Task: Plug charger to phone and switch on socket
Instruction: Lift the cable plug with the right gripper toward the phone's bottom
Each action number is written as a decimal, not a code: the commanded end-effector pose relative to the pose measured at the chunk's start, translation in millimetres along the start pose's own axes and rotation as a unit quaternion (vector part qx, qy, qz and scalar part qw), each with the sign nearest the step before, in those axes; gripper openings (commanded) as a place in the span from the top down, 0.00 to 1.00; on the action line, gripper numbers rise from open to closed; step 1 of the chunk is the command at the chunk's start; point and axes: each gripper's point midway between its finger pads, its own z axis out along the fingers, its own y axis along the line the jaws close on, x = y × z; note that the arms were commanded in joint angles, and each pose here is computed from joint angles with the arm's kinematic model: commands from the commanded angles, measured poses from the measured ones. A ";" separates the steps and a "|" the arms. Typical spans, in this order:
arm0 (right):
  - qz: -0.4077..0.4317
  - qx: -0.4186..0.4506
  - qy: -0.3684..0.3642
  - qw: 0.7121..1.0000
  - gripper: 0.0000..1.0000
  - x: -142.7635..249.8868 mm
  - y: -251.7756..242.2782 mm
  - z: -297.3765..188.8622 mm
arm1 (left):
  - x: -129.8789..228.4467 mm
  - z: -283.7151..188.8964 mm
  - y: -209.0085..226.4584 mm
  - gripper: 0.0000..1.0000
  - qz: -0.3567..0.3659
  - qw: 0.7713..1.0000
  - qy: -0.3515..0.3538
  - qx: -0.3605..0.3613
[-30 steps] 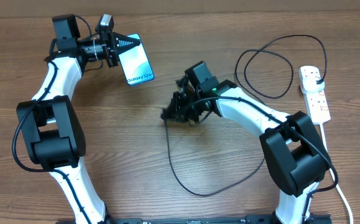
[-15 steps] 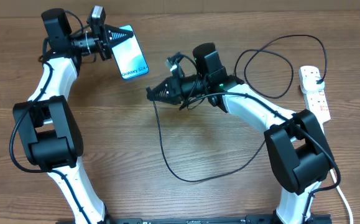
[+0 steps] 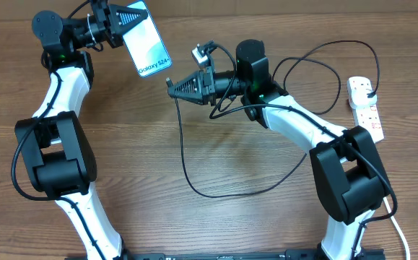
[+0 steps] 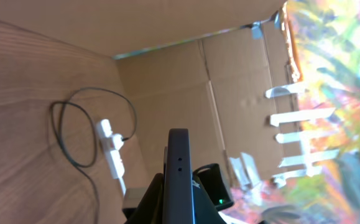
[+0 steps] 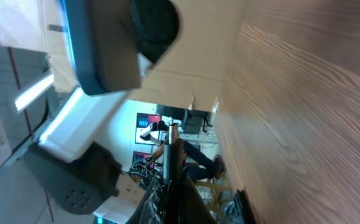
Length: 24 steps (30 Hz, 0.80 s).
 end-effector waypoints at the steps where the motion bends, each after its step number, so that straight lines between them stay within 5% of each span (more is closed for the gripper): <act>1: 0.008 -0.022 0.009 1.000 0.96 -2.8 17.2 -1.9 | -10.5 -3.2 -11.9 0.96 -0.077 0.997 -0.026 0.012; 24: -0.090 -0.069 -0.013 0.993 0.96 -10.1 54.7 -5.3 | -9.0 19.8 -17.7 0.96 -0.102 0.994 -0.031 0.029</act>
